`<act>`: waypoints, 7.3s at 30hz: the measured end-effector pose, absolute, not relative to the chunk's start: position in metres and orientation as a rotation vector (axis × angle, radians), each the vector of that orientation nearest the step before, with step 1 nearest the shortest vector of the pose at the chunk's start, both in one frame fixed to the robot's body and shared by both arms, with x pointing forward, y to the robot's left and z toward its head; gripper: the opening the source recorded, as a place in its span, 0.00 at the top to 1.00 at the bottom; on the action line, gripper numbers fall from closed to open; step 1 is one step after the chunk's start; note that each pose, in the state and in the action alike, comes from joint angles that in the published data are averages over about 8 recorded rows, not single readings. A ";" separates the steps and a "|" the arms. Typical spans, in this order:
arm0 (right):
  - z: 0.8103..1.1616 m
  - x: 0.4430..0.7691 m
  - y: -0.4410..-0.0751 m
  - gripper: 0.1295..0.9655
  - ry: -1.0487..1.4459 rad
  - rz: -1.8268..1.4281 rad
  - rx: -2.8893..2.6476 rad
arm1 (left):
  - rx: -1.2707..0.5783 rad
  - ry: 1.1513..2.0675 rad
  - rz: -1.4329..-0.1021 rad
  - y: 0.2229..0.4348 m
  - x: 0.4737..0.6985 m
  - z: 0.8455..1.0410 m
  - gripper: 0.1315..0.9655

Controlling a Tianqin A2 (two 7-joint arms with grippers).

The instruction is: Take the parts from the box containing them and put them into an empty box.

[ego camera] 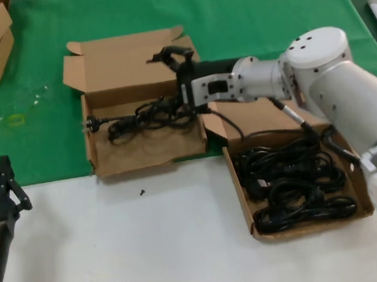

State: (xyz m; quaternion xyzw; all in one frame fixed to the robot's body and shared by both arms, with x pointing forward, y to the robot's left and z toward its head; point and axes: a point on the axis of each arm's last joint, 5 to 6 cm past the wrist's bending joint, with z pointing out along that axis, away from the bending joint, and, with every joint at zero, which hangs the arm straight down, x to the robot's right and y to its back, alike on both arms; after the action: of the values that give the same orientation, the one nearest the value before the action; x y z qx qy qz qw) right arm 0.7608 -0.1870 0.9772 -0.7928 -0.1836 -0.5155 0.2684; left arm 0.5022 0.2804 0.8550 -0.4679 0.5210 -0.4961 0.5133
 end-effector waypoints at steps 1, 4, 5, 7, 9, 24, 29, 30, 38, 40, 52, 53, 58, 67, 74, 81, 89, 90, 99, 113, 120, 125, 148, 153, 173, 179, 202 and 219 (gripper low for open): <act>0.980 0.760 -0.190 0.49 -0.485 -1.399 -2.133 | -1.125 1.253 -1.193 0.280 0.502 0.855 0.99; 0.988 0.757 -0.199 0.43 -0.459 -1.426 -2.121 | -1.125 1.253 -1.193 0.280 0.502 0.855 0.99; 0.991 0.756 -0.202 0.43 -0.452 -1.433 -2.117 | -1.125 1.253 -1.193 0.280 0.502 0.855 0.99; 0.994 0.753 -0.206 0.43 -0.440 -1.445 -2.111 | -1.125 1.253 -1.193 0.280 0.502 0.855 0.99; 0.997 0.751 -0.209 0.37 -0.433 -1.453 -2.106 | -1.125 1.253 -1.193 0.280 0.502 0.855 0.99; 0.975 0.737 -0.212 0.06 -0.267 -1.450 -2.057 | -1.125 1.253 -1.193 0.280 0.502 0.855 0.91; 0.959 0.726 -0.214 0.03 -0.150 -1.442 -2.020 | -1.125 1.253 -1.193 0.280 0.502 0.855 0.88; 0.956 0.724 -0.214 0.02 -0.127 -1.440 -2.013 | -1.125 1.253 -1.193 0.280 0.502 0.855 0.88; 0.932 0.704 -0.219 0.00 0.065 -1.423 -1.942 | -1.125 1.253 -1.193 0.280 0.502 0.855 0.72; 0.926 0.698 -0.221 0.00 0.112 -1.417 -1.923 | -1.125 1.253 -1.193 0.280 0.502 0.855 0.70; 0.897 0.661 -0.232 0.00 0.384 -1.382 -1.801 | -1.125 1.253 -1.193 0.280 0.502 0.855 0.35; 0.895 0.658 -0.233 0.00 0.406 -1.380 -1.789 | -1.125 1.253 -1.193 0.280 0.502 0.855 0.32; 0.885 0.641 -0.239 0.00 0.514 -1.363 -1.731 | -1.125 1.253 -1.193 0.280 0.502 0.855 0.20; 0.871 0.609 -0.249 0.00 0.699 -1.333 -1.619 | -1.125 1.253 -1.193 0.280 0.502 0.855 0.10; 0.863 0.582 -0.258 0.00 0.831 -1.309 -1.526 | -1.125 1.253 -1.193 0.280 0.502 0.855 0.03; 0.858 0.554 -0.267 0.00 0.954 -1.285 -1.430 | -1.125 1.253 -1.193 0.280 0.502 0.855 0.00; 0.855 0.525 -0.276 0.00 1.072 -1.259 -1.324 | -1.125 1.253 -1.193 0.280 0.502 0.855 0.00; 0.855 0.523 -0.276 0.00 1.080 -1.257 -1.316 | -1.125 1.253 -1.193 0.280 0.502 0.855 0.00; 0.855 0.518 -0.277 0.00 1.097 -1.253 -1.299 | -1.125 1.253 -1.193 0.280 0.502 0.855 0.00; 0.855 0.518 -0.277 0.00 1.097 -1.253 -1.299 | -1.125 1.253 -1.193 0.280 0.502 0.855 0.00; 0.855 0.518 -0.277 0.00 1.097 -1.253 -1.299 | -1.125 1.253 -1.193 0.280 0.502 0.855 0.00; 0.855 0.518 -0.277 0.00 1.097 -1.253 -1.299 | -1.125 1.253 -1.193 0.280 0.502 0.855 0.00; 0.855 0.518 -0.277 0.00 1.097 -1.253 -1.299 | -1.125 1.253 -1.193 0.280 0.502 0.855 0.00; 0.855 0.518 -0.277 0.00 1.097 -1.253 -1.299 | -1.125 1.253 -1.193 0.280 0.502 0.855 0.00; 0.855 0.518 -0.277 0.00 1.097 -1.253 -1.299 | -1.125 1.253 -1.193 0.280 0.502 0.855 0.00; 0.855 0.518 -0.277 0.00 1.097 -1.253 -1.299 | -1.125 1.253 -1.193 0.280 0.502 0.855 0.00; 0.855 0.518 -0.277 0.00 1.097 -1.253 -1.299 | -1.125 1.253 -1.193 0.280 0.502 0.855 0.00; 0.855 0.518 -0.277 0.00 1.097 -1.253 -1.299 | -1.125 1.253 -1.193 0.280 0.502 0.855 0.00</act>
State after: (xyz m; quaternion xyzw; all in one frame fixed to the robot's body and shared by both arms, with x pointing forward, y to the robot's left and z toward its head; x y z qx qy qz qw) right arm 0.5180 -0.2774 0.8550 -0.5355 0.4520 -0.5162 0.4924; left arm 0.5022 0.2804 0.8550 -0.4679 0.5210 -0.4961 0.5133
